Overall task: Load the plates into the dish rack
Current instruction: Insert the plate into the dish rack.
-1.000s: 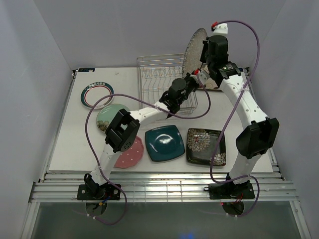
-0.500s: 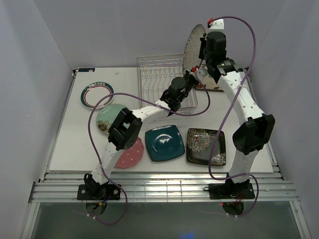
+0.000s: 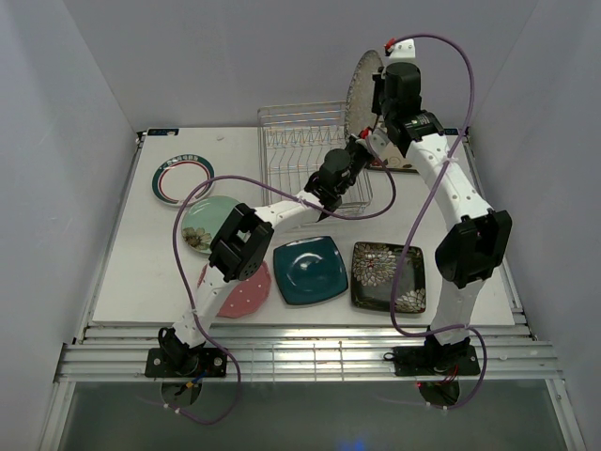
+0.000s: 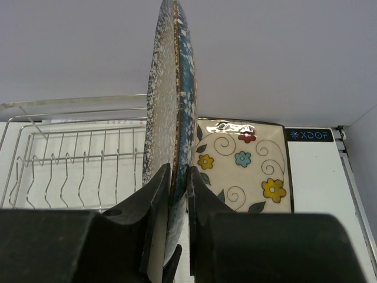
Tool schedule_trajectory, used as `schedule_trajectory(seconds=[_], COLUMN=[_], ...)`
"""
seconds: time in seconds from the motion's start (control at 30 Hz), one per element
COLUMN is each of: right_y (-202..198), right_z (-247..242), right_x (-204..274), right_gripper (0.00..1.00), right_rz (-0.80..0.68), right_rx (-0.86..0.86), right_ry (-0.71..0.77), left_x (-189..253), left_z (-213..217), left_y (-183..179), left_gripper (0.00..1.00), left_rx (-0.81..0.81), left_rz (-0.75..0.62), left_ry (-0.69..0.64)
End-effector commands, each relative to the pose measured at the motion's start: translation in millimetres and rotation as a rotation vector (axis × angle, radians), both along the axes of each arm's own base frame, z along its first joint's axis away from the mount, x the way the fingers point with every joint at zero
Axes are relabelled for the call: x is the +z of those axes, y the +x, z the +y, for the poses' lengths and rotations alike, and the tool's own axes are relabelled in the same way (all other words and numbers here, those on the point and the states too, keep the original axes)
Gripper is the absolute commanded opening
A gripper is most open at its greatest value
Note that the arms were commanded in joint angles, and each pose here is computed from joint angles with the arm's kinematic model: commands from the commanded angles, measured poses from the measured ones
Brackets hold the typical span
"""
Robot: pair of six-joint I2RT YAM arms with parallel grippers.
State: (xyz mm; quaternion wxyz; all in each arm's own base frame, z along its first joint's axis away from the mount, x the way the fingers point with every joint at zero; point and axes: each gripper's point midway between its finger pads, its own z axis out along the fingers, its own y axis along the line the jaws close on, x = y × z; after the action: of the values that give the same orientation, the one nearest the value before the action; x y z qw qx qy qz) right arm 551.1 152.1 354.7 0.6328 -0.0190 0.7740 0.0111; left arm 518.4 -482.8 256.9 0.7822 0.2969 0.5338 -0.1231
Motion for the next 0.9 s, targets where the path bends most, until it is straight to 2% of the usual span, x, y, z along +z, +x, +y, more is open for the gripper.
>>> schedule_trajectory(seconds=[0.0,0.57,0.87], right_y=[-28.1,-13.3,-16.5], right_z=[79.4,88.0,85.3], right_x=[86.4,40.2,59.4], right_gripper=[0.08,0.08,0.08], right_rz=[-0.228,-0.163,-0.202], right_rx=[0.324,0.337,0.338], right_ry=[0.145,0.144,0.148], left_x=[14.3,-31.4,-11.2], left_z=[-11.6,2.0,0.4], left_y=[-6.0,3.3,4.6], left_gripper=[0.00,0.00,0.00], left_rx=[-0.088,-0.072,-0.073], left_rz=[-0.039,0.028,-0.013], left_ry=[0.003,0.020,0.004])
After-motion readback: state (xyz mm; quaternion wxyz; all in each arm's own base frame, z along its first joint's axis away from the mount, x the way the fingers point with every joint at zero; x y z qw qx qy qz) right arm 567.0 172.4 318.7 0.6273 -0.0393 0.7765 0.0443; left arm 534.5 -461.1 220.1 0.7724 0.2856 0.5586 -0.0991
